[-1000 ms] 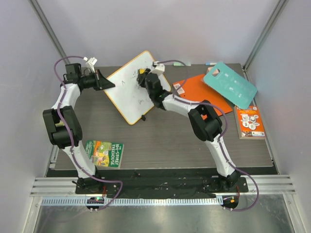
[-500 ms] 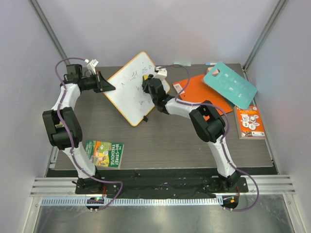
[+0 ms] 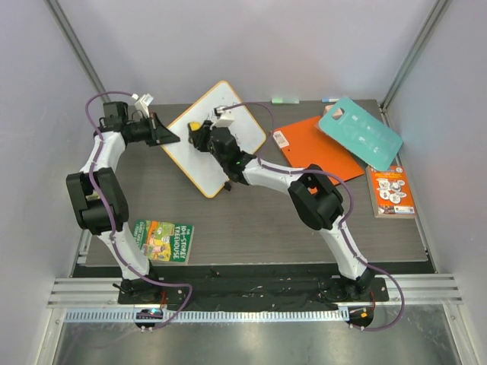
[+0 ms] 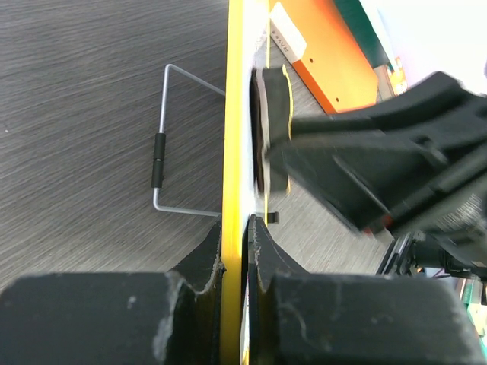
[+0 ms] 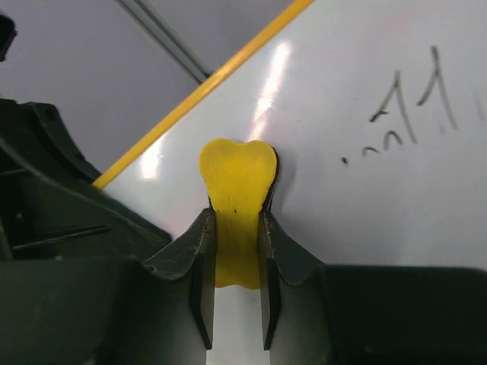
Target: Erase the whiteboard
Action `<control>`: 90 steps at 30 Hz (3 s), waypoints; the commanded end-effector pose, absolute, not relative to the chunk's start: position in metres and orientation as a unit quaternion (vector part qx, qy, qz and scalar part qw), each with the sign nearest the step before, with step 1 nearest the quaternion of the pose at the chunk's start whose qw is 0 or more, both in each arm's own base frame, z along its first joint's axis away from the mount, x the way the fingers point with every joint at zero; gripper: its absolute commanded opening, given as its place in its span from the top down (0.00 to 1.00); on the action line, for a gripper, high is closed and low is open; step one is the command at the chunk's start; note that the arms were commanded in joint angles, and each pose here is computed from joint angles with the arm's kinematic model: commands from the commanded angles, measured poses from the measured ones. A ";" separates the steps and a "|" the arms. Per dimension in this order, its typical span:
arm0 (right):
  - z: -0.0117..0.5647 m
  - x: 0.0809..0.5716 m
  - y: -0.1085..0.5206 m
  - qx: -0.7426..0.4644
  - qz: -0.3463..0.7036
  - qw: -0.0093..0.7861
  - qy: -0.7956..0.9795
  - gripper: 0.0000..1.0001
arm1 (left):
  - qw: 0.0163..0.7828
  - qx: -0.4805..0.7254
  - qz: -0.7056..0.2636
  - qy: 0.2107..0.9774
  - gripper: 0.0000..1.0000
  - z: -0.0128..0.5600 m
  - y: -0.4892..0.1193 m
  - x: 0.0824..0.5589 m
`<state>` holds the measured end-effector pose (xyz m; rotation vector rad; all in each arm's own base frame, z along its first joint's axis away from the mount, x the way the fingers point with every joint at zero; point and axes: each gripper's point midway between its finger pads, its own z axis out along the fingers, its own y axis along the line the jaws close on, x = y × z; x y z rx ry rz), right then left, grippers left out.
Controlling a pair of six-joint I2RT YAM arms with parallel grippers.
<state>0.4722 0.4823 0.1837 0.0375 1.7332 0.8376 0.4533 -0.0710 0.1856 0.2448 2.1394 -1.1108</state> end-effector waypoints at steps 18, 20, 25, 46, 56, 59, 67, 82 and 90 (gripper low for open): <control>0.099 0.516 0.435 0.062 0.276 0.503 0.817 0.99 | 0.417 0.213 -0.319 0.824 1.00 0.189 -0.080 0.455; 0.097 0.539 0.408 0.080 0.259 0.509 0.817 0.99 | 0.419 0.215 -0.317 0.823 1.00 0.192 -0.080 0.454; 0.088 0.582 0.373 0.105 0.233 0.513 0.819 0.99 | 0.422 0.221 -0.316 0.821 1.00 0.196 -0.080 0.450; 0.138 0.507 0.443 -0.038 0.303 0.525 0.794 0.99 | 0.412 0.228 -0.317 0.823 1.00 0.191 -0.083 0.446; 0.134 0.473 0.505 -0.097 0.347 0.480 0.800 0.99 | 0.410 0.235 -0.310 0.825 1.00 0.191 -0.083 0.442; 0.130 0.487 0.492 -0.075 0.323 0.495 0.803 0.99 | 0.412 0.237 -0.306 0.825 1.00 0.192 -0.082 0.442; 0.098 0.556 0.390 0.060 0.264 0.490 0.829 0.99 | 0.411 0.239 -0.303 0.826 1.00 0.192 -0.082 0.441; 0.014 0.494 0.368 0.018 0.279 0.353 0.893 0.99 | 0.410 0.237 -0.304 0.827 1.00 0.191 -0.082 0.438; -0.031 0.410 0.363 0.001 0.249 0.258 0.933 0.99 | 0.406 0.235 -0.307 0.828 1.00 0.189 -0.083 0.434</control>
